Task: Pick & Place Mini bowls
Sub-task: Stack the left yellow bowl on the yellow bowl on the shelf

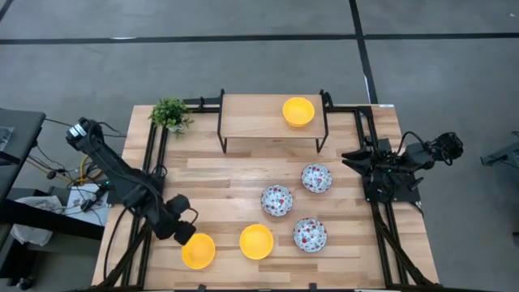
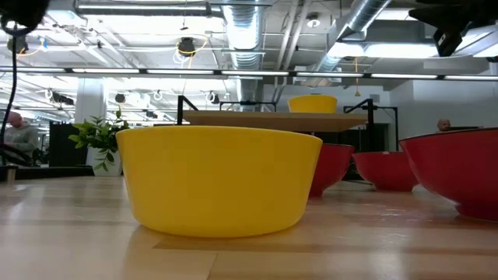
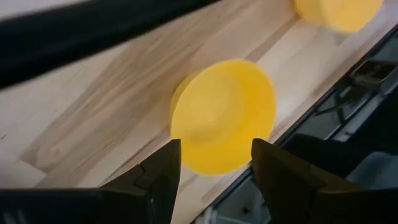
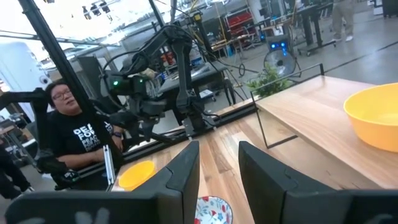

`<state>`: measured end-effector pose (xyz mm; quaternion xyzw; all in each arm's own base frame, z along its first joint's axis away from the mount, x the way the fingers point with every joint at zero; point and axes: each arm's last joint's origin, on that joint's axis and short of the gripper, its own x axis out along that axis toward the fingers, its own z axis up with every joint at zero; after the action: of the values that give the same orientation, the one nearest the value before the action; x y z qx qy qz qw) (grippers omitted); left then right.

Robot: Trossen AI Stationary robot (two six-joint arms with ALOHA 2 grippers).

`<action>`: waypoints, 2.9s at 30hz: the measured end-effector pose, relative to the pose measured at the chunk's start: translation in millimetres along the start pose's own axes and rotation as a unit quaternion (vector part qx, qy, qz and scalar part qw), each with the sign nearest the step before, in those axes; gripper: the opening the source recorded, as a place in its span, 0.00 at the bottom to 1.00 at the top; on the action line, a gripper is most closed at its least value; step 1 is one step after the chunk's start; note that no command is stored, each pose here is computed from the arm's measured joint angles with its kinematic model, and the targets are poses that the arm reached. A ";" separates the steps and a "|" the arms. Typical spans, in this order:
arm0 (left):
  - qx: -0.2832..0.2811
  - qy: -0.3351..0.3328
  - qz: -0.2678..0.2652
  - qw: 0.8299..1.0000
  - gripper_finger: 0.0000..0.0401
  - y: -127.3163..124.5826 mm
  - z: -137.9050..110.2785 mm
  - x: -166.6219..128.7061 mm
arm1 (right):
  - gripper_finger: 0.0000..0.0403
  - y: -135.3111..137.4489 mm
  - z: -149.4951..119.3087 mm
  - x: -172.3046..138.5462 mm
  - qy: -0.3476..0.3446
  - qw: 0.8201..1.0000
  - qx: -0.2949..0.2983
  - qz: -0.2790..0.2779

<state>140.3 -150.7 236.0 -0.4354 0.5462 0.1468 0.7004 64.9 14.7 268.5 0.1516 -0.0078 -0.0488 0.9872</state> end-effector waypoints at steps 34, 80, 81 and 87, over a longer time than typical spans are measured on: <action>0.006 0.044 0.114 0.993 0.40 -5.2 -10.8 61.9 | 0.25 0.2 0.8 0.0 -0.004 1.000 0.007 0.001; 0.005 0.027 0.098 0.995 0.24 5.2 -6.9 74.5 | 0.25 1.3 4.5 0.0 -0.021 1.000 0.019 0.006; 0.005 0.027 0.096 0.995 0.22 5.0 -6.9 74.6 | 0.25 1.4 4.7 -0.1 -0.022 1.000 0.019 0.007; 0.004 0.039 0.092 0.995 0.02 4.1 -7.7 74.6 | 0.25 1.6 5.3 -0.1 -0.024 0.999 0.021 0.007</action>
<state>159.4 -174.4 167.4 -0.3857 0.6115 0.1916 0.6638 64.8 14.6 274.0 0.1709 -0.0340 -0.0449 0.9837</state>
